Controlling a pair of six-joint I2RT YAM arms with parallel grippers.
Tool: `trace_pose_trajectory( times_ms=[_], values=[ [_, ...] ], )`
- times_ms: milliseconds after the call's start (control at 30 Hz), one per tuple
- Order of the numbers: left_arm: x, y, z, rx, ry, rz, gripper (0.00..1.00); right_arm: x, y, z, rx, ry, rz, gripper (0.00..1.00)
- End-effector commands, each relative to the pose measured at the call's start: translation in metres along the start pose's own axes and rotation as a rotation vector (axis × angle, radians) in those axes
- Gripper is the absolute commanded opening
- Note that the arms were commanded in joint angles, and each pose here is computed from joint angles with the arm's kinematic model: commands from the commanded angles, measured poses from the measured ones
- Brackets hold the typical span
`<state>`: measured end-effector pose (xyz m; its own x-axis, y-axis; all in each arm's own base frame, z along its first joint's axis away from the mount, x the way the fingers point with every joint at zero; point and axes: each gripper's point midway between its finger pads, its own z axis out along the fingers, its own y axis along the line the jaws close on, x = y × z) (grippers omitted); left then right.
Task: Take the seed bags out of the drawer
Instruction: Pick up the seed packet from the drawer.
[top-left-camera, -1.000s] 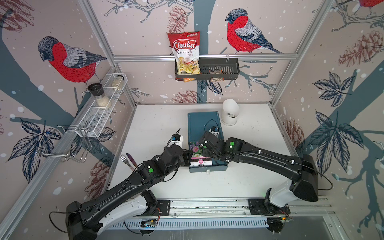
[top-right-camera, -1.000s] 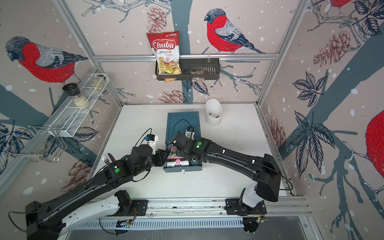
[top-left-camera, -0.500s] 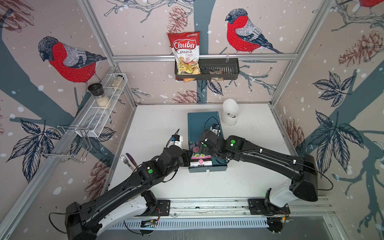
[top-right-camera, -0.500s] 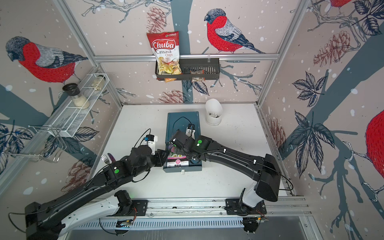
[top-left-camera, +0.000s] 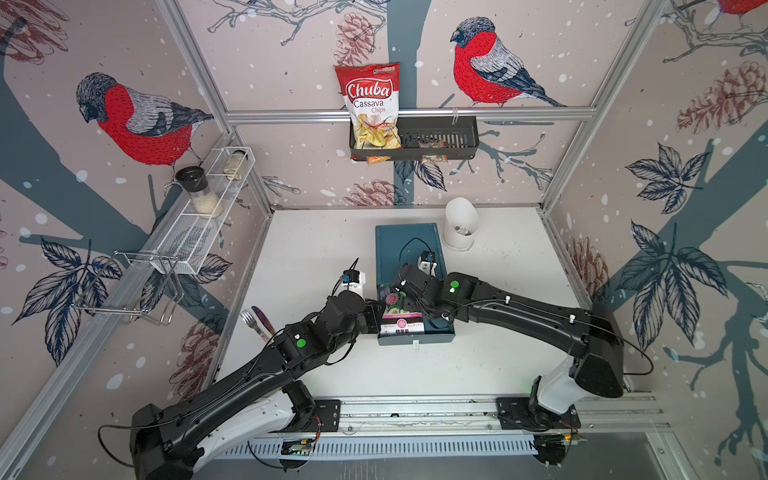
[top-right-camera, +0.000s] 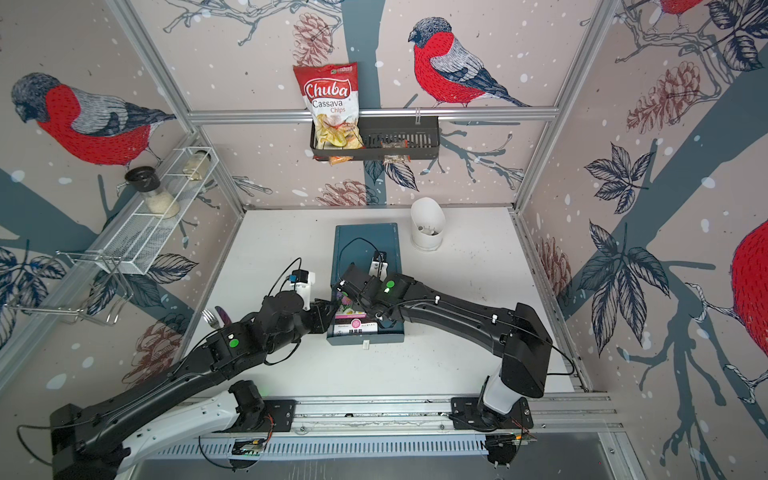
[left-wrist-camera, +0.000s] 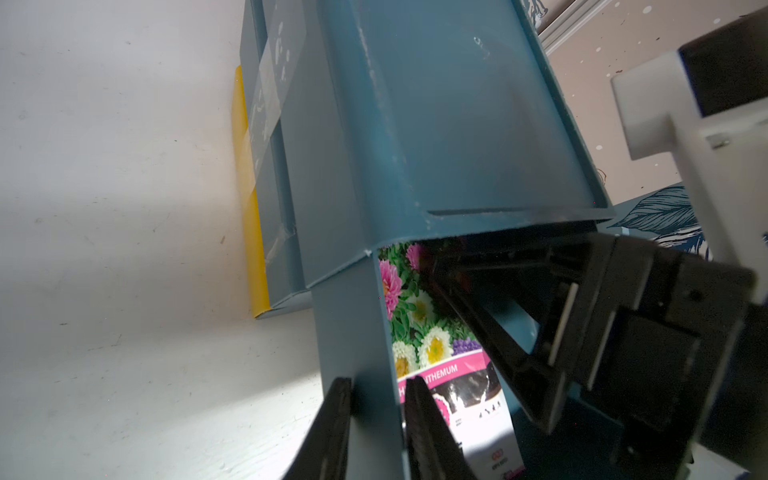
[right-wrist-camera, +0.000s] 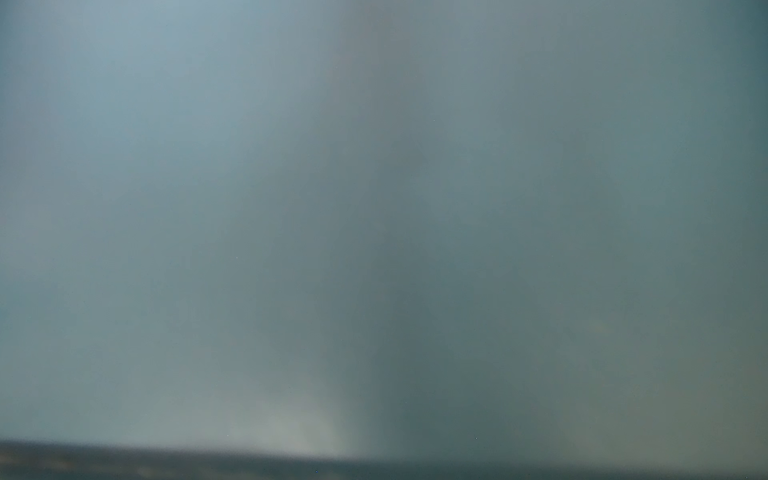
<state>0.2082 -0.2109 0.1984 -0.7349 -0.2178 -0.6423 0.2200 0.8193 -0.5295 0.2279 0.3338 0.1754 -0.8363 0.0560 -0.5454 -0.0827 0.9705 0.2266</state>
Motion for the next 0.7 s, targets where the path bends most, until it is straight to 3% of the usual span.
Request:
trace_pose_trajectory(
  times_ms=[0,300,667],
  values=[
    [0.01,0.01,0.002,-0.036,0.037,0.01,0.27,0.012,0.009,0.005,-0.038,0.063,0.002,0.58],
    [0.011,0.009,0.004,-0.03,0.041,0.007,0.25,0.008,0.01,0.006,-0.05,0.065,0.005,0.23],
    [0.006,0.009,0.002,-0.038,0.025,0.002,0.27,-0.004,0.008,-0.015,0.011,0.028,-0.03,0.02]
  ],
)
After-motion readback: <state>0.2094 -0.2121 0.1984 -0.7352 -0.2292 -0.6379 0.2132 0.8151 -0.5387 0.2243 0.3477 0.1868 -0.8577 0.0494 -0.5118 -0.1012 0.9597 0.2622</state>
